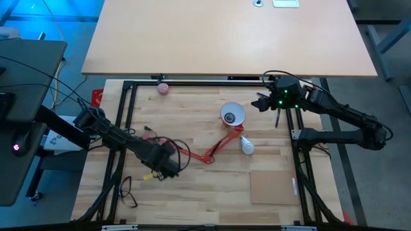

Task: Screw lightbulb
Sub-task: Prepare the desk lamp

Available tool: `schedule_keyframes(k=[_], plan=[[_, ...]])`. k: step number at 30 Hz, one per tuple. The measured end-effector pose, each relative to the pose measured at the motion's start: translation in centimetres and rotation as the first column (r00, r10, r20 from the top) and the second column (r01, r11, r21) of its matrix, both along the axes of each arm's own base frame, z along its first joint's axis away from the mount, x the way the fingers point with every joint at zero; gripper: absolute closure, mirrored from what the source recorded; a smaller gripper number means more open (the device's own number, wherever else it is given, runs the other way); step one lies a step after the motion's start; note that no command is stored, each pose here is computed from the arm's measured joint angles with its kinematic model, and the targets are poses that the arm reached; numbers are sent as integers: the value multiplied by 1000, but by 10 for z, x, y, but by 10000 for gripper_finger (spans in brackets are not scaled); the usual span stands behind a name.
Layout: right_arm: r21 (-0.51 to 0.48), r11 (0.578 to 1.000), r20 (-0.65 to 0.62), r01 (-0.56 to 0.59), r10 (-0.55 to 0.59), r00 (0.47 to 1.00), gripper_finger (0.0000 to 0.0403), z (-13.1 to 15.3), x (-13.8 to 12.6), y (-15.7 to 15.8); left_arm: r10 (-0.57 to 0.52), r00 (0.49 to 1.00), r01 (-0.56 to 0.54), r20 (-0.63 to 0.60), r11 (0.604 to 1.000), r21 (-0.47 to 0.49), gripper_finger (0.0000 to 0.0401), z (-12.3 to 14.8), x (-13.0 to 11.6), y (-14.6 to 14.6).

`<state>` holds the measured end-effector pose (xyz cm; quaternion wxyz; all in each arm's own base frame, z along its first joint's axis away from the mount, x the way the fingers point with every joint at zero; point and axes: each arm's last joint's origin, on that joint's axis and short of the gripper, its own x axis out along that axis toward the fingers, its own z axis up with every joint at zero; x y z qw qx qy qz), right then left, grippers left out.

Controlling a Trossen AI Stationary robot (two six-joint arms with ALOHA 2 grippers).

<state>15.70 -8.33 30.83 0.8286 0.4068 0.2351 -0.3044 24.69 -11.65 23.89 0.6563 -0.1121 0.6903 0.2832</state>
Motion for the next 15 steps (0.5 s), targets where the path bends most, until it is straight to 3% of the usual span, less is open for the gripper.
schedule_keyframes(k=[7, 9, 12, 15], plan=[[5, 1000, 5, -3, 3, 1000, 135, 0, 0, 0, 16, 1000, -13, -26, 990, 137, 401, 21, -14, 29], [11, 999, 9, -49, 49, 999, 135, 0, 1, 1, 37, 999, -35, -5, 985, 171, 401, 29, -19, 36], [41, 997, -16, -71, 72, 997, 137, -3, 2, 1, 96, 983, -119, 154, 983, 142, 401, 45, -22, 47], [73, 997, -51, -17, 21, 998, 151, -12, 12, -8, 130, 930, -167, 344, 983, 80, 401, 58, -16, 57]])
